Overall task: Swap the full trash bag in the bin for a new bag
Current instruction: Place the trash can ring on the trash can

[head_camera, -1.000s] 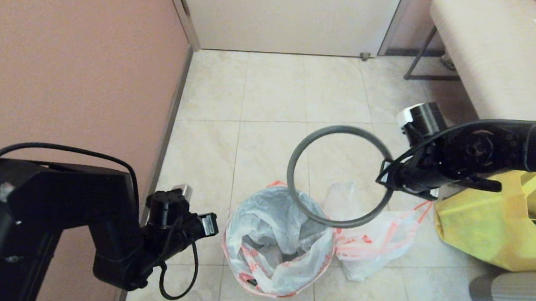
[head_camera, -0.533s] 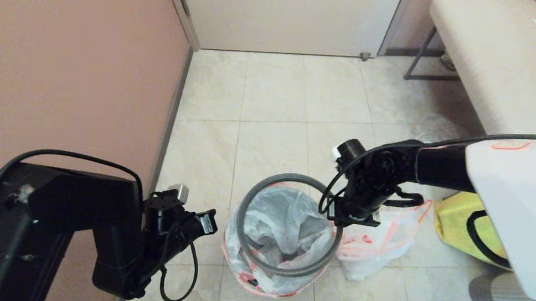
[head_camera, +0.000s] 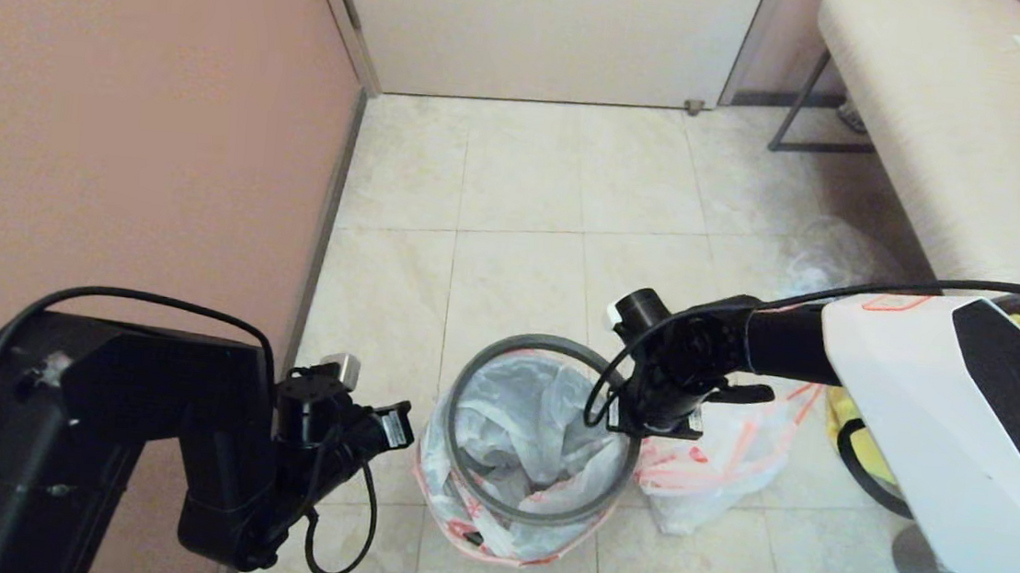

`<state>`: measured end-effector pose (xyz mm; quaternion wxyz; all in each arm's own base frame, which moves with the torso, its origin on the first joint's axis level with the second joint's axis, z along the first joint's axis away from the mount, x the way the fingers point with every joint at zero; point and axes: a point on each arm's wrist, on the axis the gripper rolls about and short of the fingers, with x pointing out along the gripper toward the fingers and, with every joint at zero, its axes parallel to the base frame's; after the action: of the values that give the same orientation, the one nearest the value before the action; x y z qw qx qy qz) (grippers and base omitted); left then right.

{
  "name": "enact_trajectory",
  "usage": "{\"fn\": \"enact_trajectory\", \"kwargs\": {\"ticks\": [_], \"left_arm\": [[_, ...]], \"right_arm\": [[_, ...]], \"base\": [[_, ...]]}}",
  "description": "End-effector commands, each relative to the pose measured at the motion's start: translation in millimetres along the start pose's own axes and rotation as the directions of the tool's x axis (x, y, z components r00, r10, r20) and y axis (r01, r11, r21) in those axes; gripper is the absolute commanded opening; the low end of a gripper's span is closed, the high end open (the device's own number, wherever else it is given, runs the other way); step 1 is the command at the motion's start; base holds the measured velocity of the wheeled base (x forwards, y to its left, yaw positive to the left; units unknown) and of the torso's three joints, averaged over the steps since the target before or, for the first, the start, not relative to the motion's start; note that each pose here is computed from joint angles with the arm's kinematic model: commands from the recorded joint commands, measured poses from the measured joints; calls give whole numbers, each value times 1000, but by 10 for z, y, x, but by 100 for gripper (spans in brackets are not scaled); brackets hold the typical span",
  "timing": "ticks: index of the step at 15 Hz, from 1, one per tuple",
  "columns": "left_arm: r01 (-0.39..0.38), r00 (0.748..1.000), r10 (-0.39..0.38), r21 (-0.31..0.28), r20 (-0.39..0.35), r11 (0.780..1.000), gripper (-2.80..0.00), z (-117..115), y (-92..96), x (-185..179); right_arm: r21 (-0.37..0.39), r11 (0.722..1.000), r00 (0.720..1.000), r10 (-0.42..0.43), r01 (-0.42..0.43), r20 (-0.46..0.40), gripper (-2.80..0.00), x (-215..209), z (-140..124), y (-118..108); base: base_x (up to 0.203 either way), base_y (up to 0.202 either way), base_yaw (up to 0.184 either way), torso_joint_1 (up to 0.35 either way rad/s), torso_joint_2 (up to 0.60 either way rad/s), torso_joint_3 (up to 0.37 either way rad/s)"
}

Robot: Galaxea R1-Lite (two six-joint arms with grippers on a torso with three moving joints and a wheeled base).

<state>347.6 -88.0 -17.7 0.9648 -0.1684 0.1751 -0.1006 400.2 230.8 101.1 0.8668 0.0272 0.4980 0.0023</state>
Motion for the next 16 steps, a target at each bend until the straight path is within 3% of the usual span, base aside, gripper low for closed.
{"fn": "enact_trajectory", "kwargs": {"ticks": [1,3,6,11,16], "left_arm": [[3,1000,-3,-2,5,1000,-280,0,-2,-1],[5,1000,-5,-2,7,1000,-280,4,-9,-3],[10,1000,-10,0,4,1000,-280,-2,-30,-13],[5,1000,-5,0,4,1000,-280,-13,-25,-6],[5,1000,-5,1,4,1000,-280,-15,-24,-2]], "right_arm": [[4,1000,996,-19,18,86,-280,-226,14,97],[-3,1000,987,-16,17,160,-280,-351,-56,249],[-61,997,991,-45,53,130,-280,-222,-294,410],[-67,981,976,-172,182,134,-280,69,-417,351],[-51,978,973,-194,201,122,-280,317,-499,330]], "base": [[0,0,0,0,0,0],[0,0,0,0,0,0],[0,0,0,0,0,0],[0,0,0,0,0,0],[0,0,0,0,0,0]]}}
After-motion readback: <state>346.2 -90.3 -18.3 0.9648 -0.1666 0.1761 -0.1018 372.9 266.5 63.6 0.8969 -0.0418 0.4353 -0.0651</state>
